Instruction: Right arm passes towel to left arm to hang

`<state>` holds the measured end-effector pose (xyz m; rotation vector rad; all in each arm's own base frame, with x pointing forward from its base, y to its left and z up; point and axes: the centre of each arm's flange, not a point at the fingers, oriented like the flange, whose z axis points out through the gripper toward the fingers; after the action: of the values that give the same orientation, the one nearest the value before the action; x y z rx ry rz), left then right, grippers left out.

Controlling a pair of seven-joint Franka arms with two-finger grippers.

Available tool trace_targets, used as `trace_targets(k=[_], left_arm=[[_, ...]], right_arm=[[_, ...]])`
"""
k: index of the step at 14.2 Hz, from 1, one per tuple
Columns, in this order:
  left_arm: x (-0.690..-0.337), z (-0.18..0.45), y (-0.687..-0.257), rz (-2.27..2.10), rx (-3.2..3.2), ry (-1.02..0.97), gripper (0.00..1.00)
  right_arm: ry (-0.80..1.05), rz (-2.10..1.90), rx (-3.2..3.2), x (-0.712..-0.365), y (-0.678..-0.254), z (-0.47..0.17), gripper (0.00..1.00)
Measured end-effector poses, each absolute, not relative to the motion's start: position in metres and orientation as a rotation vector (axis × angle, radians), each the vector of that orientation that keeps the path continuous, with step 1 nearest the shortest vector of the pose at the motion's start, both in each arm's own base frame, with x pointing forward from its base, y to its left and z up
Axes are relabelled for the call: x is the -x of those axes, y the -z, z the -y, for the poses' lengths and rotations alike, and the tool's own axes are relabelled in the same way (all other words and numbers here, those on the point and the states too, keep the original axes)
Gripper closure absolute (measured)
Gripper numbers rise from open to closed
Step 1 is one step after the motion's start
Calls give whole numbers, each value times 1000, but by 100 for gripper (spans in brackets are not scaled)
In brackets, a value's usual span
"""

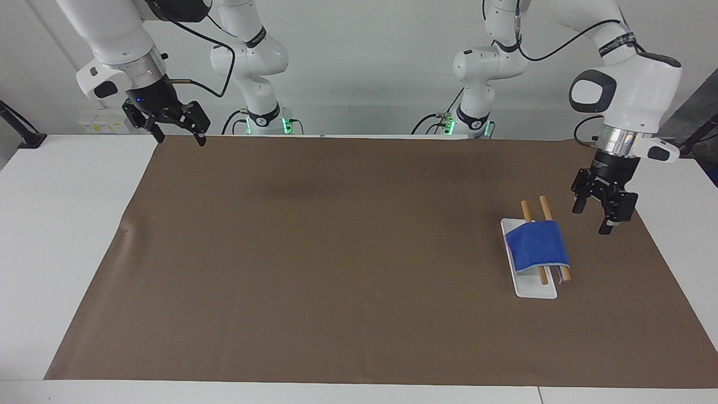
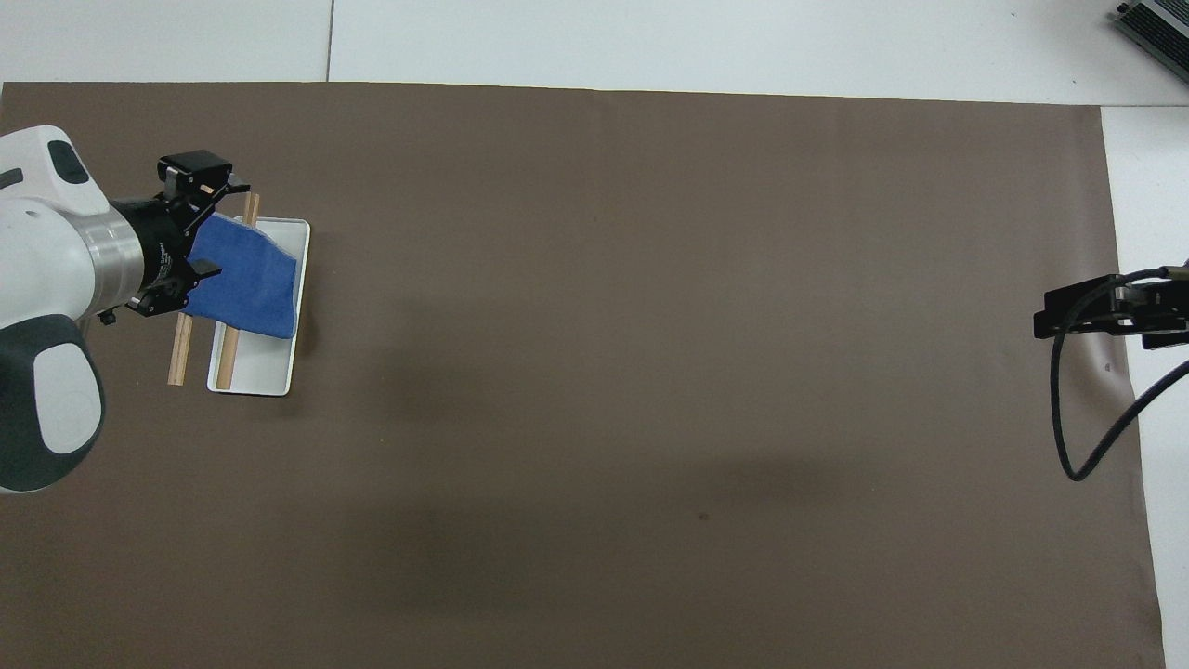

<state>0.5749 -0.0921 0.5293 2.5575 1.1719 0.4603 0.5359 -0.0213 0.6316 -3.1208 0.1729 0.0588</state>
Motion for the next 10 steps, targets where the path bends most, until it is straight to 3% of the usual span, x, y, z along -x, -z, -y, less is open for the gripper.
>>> trace_targets(k=[10], left_arm=[[-557,75,-638,-85,-3016,-259,0]], right_arm=[[-56,-160,3135,-537,-629,18,0]])
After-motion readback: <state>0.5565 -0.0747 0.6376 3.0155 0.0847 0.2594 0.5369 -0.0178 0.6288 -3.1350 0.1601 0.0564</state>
